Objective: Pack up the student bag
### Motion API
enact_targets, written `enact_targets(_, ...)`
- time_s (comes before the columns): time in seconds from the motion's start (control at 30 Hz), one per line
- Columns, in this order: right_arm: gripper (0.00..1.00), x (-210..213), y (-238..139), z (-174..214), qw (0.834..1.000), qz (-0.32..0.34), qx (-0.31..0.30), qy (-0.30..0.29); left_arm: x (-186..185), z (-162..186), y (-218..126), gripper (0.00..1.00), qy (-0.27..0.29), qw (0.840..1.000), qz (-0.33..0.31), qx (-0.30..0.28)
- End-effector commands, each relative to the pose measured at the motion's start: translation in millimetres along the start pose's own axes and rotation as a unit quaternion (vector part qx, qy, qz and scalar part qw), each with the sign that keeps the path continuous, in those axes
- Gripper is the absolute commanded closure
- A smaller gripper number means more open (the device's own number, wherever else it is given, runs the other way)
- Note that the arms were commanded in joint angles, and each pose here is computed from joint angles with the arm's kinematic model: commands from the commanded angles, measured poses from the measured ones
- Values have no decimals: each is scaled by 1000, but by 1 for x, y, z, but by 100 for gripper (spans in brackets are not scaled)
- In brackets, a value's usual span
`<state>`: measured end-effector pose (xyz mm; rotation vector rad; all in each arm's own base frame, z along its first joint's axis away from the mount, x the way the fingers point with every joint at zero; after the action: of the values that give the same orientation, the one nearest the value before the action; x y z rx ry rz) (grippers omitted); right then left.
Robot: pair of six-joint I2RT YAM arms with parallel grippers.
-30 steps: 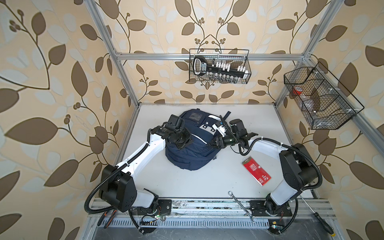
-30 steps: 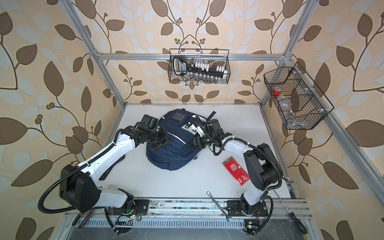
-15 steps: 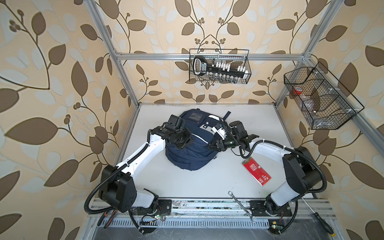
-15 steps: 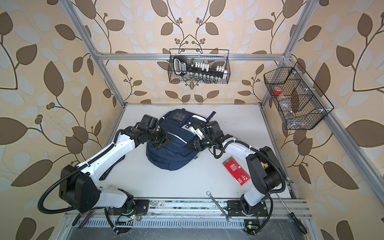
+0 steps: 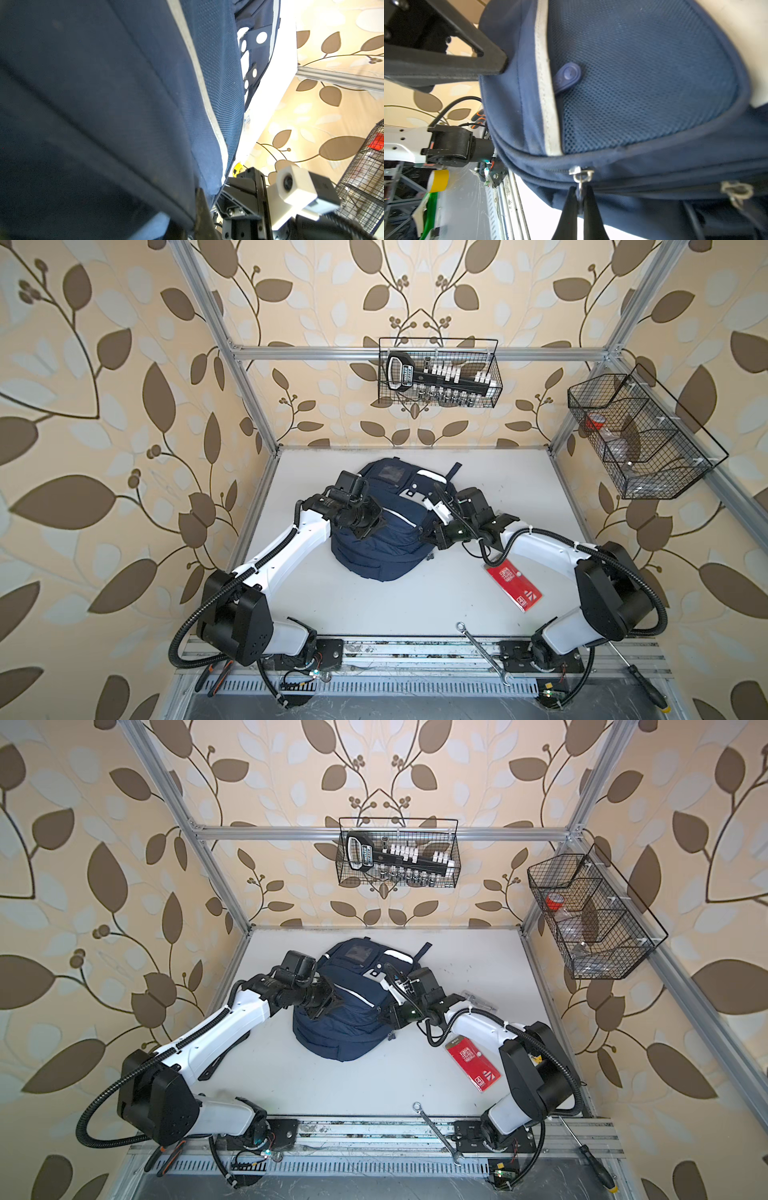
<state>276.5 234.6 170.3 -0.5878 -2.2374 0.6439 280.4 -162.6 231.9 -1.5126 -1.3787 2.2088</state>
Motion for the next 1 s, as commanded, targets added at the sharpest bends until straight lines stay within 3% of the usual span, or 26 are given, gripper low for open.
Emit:
enact_targets(0.0, 100, 20, 0, 15, 999, 27, 26, -10, -26, 0, -16, 100, 29, 996, 84, -13)
enact_targets(0.17, 100, 62, 20, 25, 996, 47, 67, -33, -26, 0, -10, 100, 17, 995, 100, -8)
enact_targets(0.37, 100, 88, 33, -14, 997, 69, 36, -23, -26, 8, -6, 100, 23, 994, 104, -13)
enact_targets(0.43, 100, 90, 30, -27, 997, 79, 20, -14, -18, 5, -8, 100, 23, 996, 77, -29)
enact_targets(0.53, 100, 85, 23, -31, 996, 85, 20, 9, -3, -8, -16, 55, 3, 998, 45, -49)
enact_targets(0.6, 100, 80, 20, -26, 995, 90, 29, 21, 7, -20, -23, 45, -17, 997, 36, -62)
enact_targets(0.8, 100, 70, 11, -7, 992, 102, 53, 43, 31, -61, -37, 41, -63, 993, 17, -100)
enact_targets(0.97, 100, 68, 6, -4, 992, 97, 63, 55, 43, -82, -24, 43, -90, 992, 18, -87)
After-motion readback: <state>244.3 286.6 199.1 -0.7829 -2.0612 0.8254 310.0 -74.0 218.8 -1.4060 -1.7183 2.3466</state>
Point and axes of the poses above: each gripper's point midway between its finger pads, its own y axis out along the fingers, its own x axis along the line the jaws close on, z = x × y, the point moved 7 cm from there along -y, back along the fingers, and after that the axes turned 1 degree about -y, right-handed, at the moved point
